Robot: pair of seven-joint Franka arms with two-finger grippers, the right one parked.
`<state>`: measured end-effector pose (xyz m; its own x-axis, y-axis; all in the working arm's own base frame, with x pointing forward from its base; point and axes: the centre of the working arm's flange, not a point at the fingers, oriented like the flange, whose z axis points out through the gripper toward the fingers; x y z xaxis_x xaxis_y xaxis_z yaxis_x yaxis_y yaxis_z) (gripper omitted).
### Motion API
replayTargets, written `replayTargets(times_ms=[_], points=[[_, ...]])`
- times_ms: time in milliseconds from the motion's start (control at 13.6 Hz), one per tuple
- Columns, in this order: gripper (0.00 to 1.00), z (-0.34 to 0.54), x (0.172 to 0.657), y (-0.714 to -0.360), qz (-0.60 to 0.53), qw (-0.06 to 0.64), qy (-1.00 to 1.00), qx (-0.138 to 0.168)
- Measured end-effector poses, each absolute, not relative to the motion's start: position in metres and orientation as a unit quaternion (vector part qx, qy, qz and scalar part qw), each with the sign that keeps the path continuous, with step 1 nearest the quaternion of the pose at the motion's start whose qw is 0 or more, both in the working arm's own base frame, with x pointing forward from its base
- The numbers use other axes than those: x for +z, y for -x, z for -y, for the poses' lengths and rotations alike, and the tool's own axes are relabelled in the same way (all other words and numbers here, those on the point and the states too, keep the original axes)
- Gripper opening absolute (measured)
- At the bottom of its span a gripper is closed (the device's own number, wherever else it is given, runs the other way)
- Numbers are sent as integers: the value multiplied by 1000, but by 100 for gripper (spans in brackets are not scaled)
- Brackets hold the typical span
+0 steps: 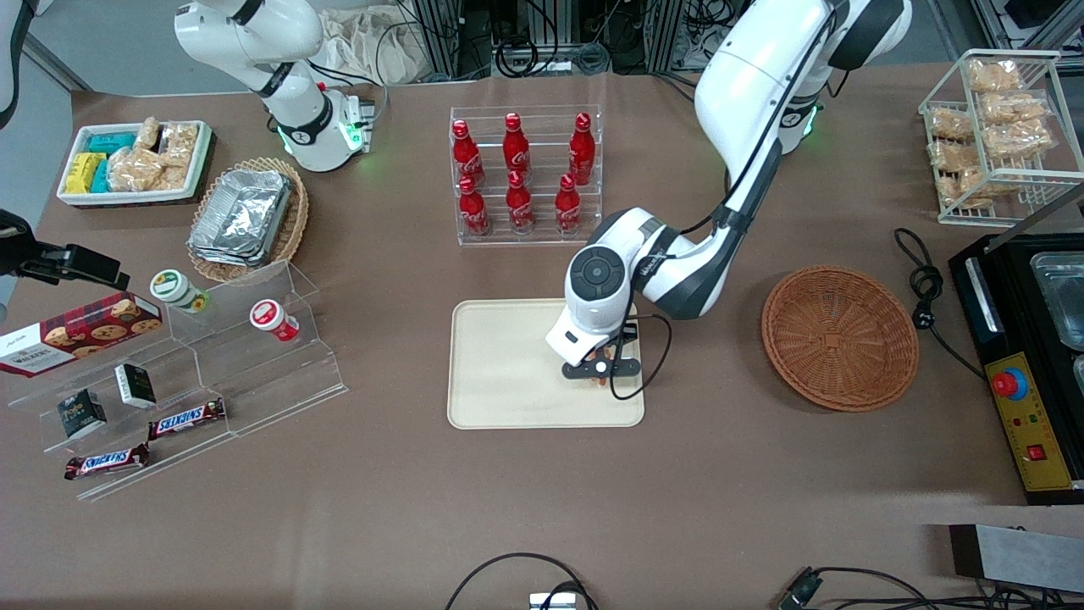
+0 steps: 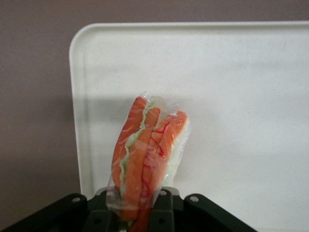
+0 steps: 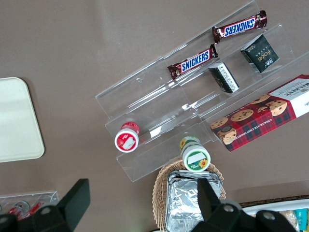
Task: Place sandwich from basket to tray
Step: 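Lower the held sandwich onto the cream tray with the left gripper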
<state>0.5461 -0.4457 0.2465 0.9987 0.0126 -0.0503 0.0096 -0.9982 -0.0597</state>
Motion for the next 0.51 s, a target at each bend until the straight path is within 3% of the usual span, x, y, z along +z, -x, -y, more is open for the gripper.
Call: replayTargets(times_ms=[515], points=[[23, 448, 231, -546, 9, 35, 999, 32]])
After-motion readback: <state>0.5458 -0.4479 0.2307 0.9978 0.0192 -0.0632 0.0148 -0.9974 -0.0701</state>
